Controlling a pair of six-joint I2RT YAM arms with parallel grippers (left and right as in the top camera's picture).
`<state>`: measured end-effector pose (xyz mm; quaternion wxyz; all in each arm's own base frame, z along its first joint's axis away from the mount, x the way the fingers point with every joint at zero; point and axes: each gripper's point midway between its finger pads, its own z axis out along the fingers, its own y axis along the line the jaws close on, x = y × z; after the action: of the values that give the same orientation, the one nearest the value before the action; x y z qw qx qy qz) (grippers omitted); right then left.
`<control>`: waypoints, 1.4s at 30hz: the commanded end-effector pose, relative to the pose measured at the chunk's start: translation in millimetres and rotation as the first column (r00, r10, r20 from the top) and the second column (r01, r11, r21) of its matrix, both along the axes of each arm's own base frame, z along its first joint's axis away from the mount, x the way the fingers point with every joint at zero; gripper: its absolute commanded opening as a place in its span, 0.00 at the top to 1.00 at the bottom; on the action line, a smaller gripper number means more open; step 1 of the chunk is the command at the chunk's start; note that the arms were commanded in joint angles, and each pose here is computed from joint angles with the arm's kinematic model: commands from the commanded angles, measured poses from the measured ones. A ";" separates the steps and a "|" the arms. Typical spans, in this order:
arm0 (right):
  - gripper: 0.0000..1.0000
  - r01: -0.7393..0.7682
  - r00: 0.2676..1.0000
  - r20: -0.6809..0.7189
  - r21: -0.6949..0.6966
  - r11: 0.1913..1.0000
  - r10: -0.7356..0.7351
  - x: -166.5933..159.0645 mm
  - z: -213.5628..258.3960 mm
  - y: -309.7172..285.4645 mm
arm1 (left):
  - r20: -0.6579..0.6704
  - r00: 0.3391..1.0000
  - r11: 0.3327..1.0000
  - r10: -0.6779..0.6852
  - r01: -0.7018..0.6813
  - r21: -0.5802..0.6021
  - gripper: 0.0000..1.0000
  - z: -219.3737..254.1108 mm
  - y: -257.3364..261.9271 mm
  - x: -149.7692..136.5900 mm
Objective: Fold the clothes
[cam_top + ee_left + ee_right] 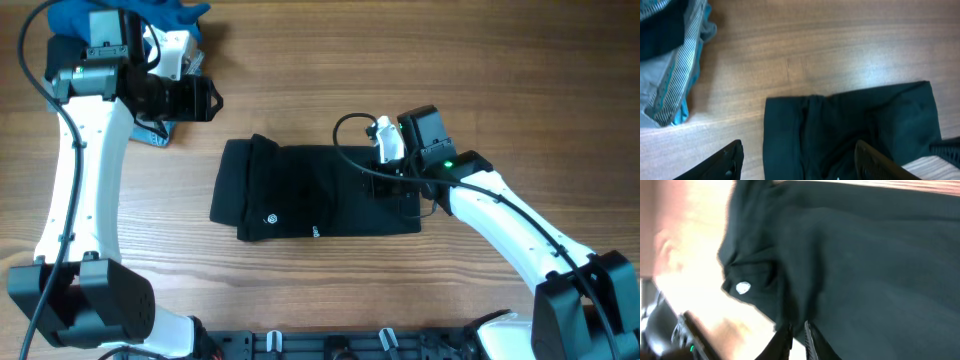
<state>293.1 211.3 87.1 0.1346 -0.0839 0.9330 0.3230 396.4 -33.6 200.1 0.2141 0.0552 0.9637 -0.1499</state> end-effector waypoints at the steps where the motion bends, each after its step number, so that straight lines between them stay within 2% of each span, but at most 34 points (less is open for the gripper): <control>1: 0.92 0.177 0.980 -0.081 -0.085 0.981 -0.184 11.5 -22.3 -15.2 | -0.036 0.999 1.000 -0.010 0.009 -0.019 0.30 3.1 -3.5 -13.7; 3: 0.92 0.196 0.967 -0.137 -0.130 0.972 -0.214 8.4 -44.6 -19.6 | -0.144 0.990 1.000 -0.010 0.007 -0.027 0.27 -21.2 -4.9 -35.4; 6: 0.93 0.188 0.961 -0.176 -0.155 0.970 -0.215 10.2 -71.7 -18.6 | -0.235 0.972 0.998 -0.019 0.004 -0.063 0.16 -64.0 -10.8 -55.4; 8: 0.93 0.184 0.958 -0.191 -0.166 0.969 -0.215 10.7 -84.5 -18.5 | -0.259 0.965 0.994 -0.036 0.009 -0.107 0.13 -85.8 -18.1 -64.0; 12: 0.92 0.162 0.959 -0.203 -0.183 0.970 -0.198 7.9 -94.7 -19.8 | -0.300 0.954 0.992 -0.020 -0.018 -0.123 0.01 -143.0 -21.1 -86.2; 16: 0.92 0.163 0.961 -0.195 -0.177 0.971 -0.197 10.1 -93.9 -18.9 | -0.313 0.950 0.994 -0.014 -0.022 -0.109 0.00 -166.5 -19.3 -99.1; 18: 0.92 0.163 0.961 -0.194 -0.177 0.971 -0.197 10.2 -93.9 -18.8 | -0.326 0.945 0.999 0.020 -0.030 -0.027 0.00 -178.1 -6.4 -104.4; 20: 0.92 0.163 0.961 -0.194 -0.177 0.971 -0.197 10.2 -93.9 -18.9 | -0.306 0.951 0.998 0.047 -0.058 -0.026 0.00 -185.1 -5.6 -101.5; 21: 0.92 0.163 0.961 -0.194 -0.177 0.971 -0.197 10.2 -93.9 -18.9 | -0.299 0.952 0.996 0.064 -0.079 -0.037 0.00 -188.6 -7.0 -99.9; 26: 0.92 0.157 0.964 -0.187 -0.176 0.972 -0.189 10.9 -93.7 -18.6 | -0.331 0.943 0.965 -0.035 -0.054 -0.257 0.00 -207.7 -44.1 -111.5; 31: 0.92 0.144 0.969 -0.176 -0.175 0.974 -0.175 11.6 -93.4 -18.2 | -0.384 0.918 0.952 -0.101 -0.023 -0.306 0.01 -226.1 -64.8 -121.3; 33: 0.93 0.144 0.969 -0.177 -0.175 0.974 -0.175 11.6 -93.4 -18.3 | -0.384 0.916 0.952 -0.120 -0.002 -0.305 0.06 -227.3 -70.5 -123.0; 38: 0.93 0.144 0.968 -0.179 -0.176 0.974 -0.176 11.1 -93.6 -18.4 | -0.390 0.913 0.959 -0.123 0.008 -0.283 0.62 -229.5 -70.8 -125.1; 41: 0.94 0.144 0.968 -0.180 -0.176 0.974 -0.175 10.8 -93.5 -18.4 | -0.390 0.913 0.959 -0.122 0.007 -0.284 0.89 -229.1 -70.5 -124.7; 42: 0.94 0.140 0.968 -0.186 -0.167 0.976 -0.170 9.7 -92.7 -17.0 | -0.393 0.912 0.959 -0.117 0.000 -0.284 0.95 -226.5 -69.1 -123.5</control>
<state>304.5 196.4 3.8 0.0656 0.0178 0.9648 0.2540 292.7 -112.1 -4.3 0.0535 0.0360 0.9415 -0.3307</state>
